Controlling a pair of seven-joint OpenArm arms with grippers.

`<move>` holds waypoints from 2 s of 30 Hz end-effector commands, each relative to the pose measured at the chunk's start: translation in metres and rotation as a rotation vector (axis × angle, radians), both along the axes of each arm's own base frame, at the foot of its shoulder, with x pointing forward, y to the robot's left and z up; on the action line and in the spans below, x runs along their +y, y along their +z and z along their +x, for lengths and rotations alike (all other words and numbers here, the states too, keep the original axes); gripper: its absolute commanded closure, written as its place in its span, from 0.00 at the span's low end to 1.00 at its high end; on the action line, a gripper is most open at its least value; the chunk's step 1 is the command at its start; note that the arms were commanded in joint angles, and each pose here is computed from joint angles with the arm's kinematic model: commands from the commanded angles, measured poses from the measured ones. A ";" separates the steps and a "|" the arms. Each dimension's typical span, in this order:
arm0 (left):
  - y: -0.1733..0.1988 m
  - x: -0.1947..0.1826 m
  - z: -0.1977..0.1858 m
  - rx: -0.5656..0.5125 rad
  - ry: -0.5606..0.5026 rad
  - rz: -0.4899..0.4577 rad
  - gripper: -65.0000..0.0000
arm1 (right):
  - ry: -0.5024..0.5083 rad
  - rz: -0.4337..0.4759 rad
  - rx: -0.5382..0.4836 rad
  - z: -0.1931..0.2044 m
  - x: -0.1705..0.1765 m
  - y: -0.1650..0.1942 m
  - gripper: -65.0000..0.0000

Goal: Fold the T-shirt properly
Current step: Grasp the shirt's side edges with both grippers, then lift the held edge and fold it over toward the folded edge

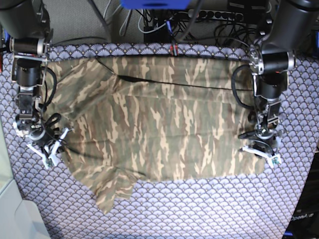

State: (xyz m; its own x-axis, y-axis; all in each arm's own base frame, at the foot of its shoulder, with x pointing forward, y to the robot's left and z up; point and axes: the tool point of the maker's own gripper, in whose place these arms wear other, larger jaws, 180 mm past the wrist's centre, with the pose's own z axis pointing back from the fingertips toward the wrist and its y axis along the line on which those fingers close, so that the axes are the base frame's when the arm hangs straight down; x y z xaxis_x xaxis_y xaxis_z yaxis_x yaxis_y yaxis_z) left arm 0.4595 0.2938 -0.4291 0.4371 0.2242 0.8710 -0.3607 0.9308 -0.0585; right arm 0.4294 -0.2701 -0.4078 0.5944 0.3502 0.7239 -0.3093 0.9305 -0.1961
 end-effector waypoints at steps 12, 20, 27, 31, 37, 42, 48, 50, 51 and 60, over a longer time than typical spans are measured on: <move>0.014 -0.007 0.011 0.047 -0.031 -0.045 0.99 | 0.042 0.000 -0.132 0.011 -0.009 0.058 1.00; 0.066 -0.021 0.011 -0.014 -0.104 -0.014 0.99 | 0.038 -0.021 -0.121 0.005 -0.011 0.058 1.00; 0.081 -0.019 -0.010 -0.022 -0.116 0.008 0.99 | 0.050 -0.011 -0.137 -0.022 -0.013 0.058 1.00; 0.087 0.004 -0.031 -0.057 -0.043 -0.002 0.99 | 0.089 -0.018 -0.169 -0.042 -0.003 0.065 1.00; 0.079 0.012 -0.060 -0.006 -0.028 -0.005 0.99 | 0.123 -0.050 -0.158 -0.077 0.005 0.061 1.00; 0.084 0.014 -0.073 -0.012 -0.027 0.014 0.99 | 0.074 -0.055 -0.217 -0.090 -0.002 0.079 1.00; 0.077 0.017 -0.092 0.009 -0.024 0.027 0.99 | -0.043 -0.083 -0.221 -0.109 -0.028 0.090 1.00; 0.072 0.016 -0.099 0.024 -0.025 0.028 0.99 | -0.082 -0.099 -0.193 -0.114 -0.041 0.088 1.00; 0.070 0.016 -0.102 0.029 -0.026 0.031 0.99 | -0.101 -0.104 -0.183 -0.117 -0.047 0.087 1.00; 0.064 0.011 -0.136 0.061 -0.049 0.063 0.99 | -0.220 -0.070 -0.129 -0.143 -0.062 0.069 1.00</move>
